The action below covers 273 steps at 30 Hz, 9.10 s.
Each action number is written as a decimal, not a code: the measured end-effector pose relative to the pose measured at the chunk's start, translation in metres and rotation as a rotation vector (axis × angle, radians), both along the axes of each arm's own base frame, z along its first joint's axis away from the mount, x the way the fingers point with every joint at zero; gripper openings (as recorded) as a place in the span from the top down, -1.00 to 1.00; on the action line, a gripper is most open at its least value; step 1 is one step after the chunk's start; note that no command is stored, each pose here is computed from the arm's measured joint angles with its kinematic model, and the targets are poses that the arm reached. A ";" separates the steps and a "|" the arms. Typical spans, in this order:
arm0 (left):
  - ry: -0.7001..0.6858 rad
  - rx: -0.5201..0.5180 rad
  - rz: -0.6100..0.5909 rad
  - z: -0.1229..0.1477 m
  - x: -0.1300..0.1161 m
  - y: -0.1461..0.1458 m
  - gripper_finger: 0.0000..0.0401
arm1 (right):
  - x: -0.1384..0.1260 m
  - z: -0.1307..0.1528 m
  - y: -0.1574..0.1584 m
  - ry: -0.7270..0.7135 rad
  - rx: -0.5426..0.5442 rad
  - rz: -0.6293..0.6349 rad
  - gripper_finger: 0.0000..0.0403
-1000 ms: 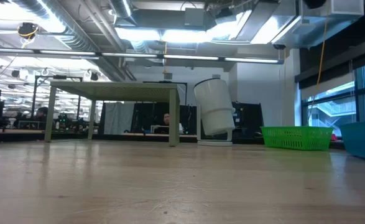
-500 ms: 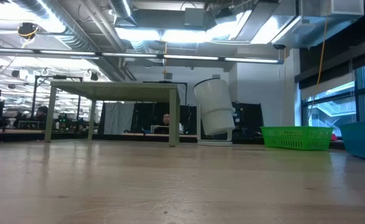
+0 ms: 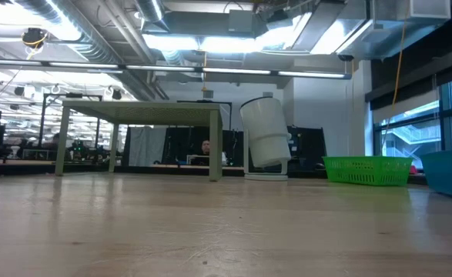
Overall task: Pick & Place Office Desk Supplies
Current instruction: Put the yellow rubber band into the green bin, then put the black rubber band into the green bin
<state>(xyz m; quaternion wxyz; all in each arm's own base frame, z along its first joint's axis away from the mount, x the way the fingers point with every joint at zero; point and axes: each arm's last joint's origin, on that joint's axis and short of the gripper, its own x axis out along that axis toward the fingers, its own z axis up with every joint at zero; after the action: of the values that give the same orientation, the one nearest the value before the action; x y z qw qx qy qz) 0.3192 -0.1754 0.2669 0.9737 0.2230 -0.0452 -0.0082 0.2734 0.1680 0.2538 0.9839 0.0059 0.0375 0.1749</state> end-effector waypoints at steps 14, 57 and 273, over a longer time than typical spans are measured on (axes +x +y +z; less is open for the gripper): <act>0.001 -0.044 0.031 0.000 0.006 0.011 0.99 | 0.001 0.001 -0.002 0.005 0.045 -0.012 0.28; 0.046 -0.091 -0.039 -0.004 0.003 0.004 0.38 | -0.058 0.002 -0.145 0.601 0.100 -0.959 1.00; 0.199 0.011 0.035 -0.021 -0.004 -0.005 0.44 | -0.096 -0.046 -0.220 1.055 -0.190 -1.441 0.95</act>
<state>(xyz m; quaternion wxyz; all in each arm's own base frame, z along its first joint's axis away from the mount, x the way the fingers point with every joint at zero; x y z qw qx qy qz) 0.3153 -0.1801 0.2455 0.9722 0.2272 0.0557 -0.0137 0.1771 -0.0523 0.2082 0.7063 0.0262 0.4860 -0.5141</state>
